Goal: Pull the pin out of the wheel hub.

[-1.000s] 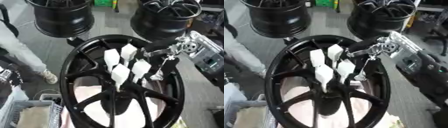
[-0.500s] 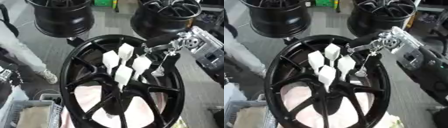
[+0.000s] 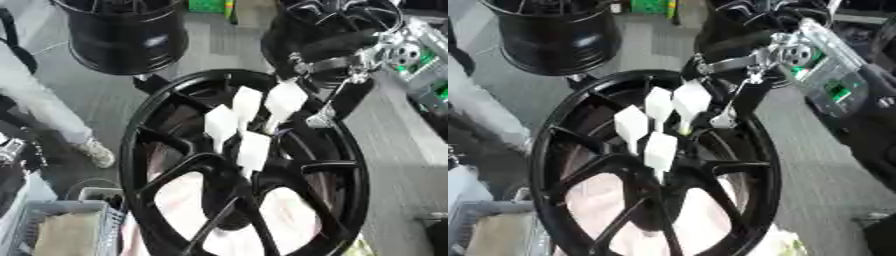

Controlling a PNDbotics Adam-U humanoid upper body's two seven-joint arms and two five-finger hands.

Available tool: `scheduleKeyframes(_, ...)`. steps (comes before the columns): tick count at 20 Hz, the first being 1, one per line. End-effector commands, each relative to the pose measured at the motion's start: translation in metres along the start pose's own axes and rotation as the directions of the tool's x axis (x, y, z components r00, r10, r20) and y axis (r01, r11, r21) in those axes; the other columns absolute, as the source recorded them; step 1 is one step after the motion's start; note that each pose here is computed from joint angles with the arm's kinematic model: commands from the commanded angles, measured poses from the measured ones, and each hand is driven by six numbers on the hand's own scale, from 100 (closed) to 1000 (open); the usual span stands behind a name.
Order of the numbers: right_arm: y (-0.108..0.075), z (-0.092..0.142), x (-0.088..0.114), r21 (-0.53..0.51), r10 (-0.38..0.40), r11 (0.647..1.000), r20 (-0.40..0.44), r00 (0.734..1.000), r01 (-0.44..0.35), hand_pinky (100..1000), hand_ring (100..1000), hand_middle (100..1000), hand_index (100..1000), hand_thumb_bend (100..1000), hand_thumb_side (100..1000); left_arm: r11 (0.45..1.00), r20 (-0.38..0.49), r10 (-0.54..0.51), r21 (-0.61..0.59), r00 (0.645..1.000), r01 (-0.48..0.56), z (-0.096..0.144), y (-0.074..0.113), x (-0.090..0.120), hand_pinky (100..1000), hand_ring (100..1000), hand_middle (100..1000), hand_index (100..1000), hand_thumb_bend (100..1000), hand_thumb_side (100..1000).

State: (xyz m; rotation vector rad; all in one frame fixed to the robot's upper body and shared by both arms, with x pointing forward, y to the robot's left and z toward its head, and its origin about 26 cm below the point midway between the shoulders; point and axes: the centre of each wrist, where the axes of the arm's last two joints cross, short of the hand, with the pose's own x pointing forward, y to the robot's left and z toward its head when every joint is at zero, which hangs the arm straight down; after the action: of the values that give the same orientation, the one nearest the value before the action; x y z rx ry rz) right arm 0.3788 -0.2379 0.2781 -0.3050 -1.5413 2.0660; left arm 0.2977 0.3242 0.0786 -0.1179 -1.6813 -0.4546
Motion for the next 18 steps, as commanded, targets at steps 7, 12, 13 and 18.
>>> scheduleKeyframes(7, -0.028, 0.088, -0.014, -0.251, -0.083, 0.967, -0.142, 0.986, 0.046, 296, 372, 390, 540, 100, 164, 0.999, 0.003, -0.048, 0.009, 0.999, 0.048, 0.002, 0.009, 0.010, 700, 712, 655, 761, 100, 858)
scheduleKeyframes(12, -0.009, 0.145, -0.033, -0.451, -0.191, 0.891, -0.291, 0.937, 0.042, 279, 355, 386, 531, 100, 100, 0.999, 0.003, -0.048, 0.021, 0.999, 0.048, 0.003, 0.010, 0.011, 700, 712, 655, 761, 100, 857)
scheduleKeyframes(13, -0.002, 0.157, -0.039, -0.494, -0.224, 0.869, -0.328, 0.918, 0.035, 278, 353, 380, 530, 100, 133, 0.999, 0.003, -0.049, 0.025, 0.999, 0.049, 0.003, 0.010, 0.010, 700, 712, 655, 761, 100, 856)
scheduleKeyframes(18, 0.054, 0.212, -0.069, -0.680, -0.419, 0.733, -0.463, 0.781, -0.011, 260, 337, 368, 517, 100, 121, 0.998, 0.006, -0.047, 0.037, 0.999, 0.047, 0.004, 0.012, 0.010, 701, 712, 656, 761, 100, 857)
